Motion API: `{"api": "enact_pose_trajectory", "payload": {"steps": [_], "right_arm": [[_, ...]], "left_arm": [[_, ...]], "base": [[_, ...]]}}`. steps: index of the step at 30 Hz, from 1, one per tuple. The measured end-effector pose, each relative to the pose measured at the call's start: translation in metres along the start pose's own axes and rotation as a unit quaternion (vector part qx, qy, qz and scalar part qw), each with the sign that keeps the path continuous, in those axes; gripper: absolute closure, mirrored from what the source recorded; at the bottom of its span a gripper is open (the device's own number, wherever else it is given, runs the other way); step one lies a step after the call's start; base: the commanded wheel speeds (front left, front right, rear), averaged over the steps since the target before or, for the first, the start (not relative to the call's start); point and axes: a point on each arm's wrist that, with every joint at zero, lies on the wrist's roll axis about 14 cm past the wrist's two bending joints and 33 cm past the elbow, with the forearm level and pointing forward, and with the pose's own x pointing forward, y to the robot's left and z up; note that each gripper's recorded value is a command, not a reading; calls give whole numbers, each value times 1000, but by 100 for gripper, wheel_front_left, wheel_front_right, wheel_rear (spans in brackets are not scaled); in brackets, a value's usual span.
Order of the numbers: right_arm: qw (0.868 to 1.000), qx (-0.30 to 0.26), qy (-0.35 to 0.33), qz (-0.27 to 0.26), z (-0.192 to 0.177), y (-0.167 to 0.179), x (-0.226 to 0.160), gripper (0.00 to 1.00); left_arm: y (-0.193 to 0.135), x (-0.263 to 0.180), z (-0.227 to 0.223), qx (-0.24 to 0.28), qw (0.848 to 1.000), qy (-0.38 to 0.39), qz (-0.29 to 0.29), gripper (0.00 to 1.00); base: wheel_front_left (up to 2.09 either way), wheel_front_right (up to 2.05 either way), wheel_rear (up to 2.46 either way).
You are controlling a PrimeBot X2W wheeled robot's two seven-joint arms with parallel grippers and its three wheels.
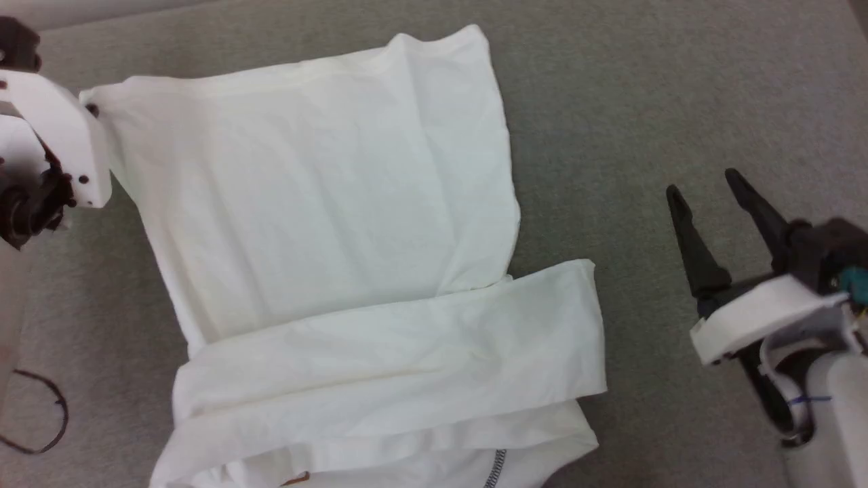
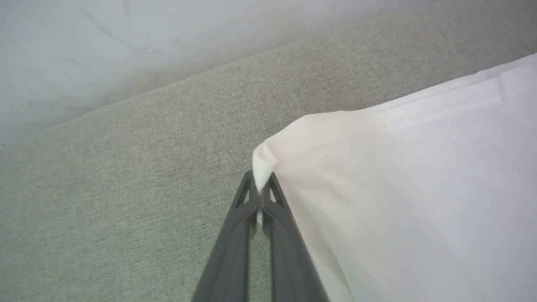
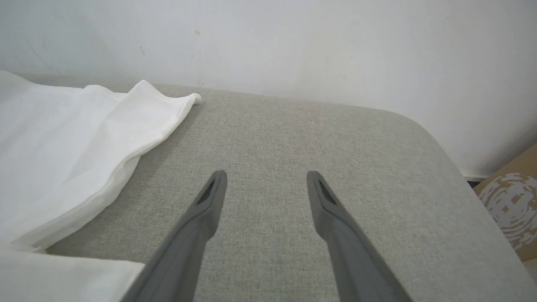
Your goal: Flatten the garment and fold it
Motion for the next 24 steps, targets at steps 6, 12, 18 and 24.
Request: {"api": "enact_pose_trajectory", "payload": {"steps": [6, 12, 18, 24], "right_arm": [[995, -27, 39, 89, 29, 24, 36, 0], [976, -50, 119, 176, 42, 66, 82, 0], [950, -95, 214, 204, 25, 88, 128, 0], [927, -126, 283, 210, -4, 107, 165, 0]], "left_arm": [[7, -36, 34, 23, 994, -102, 15, 100], [1, -71, 55, 44, 984, -173, 6, 100], [-8, -95, 58, 61, 976, -211, -4, 100], [-20, -106, 48, 64, 971, -228, -14, 100]], "base": [[0, 0, 0], [0, 0, 0], [0, 0, 0], [0, 0, 0]]}}
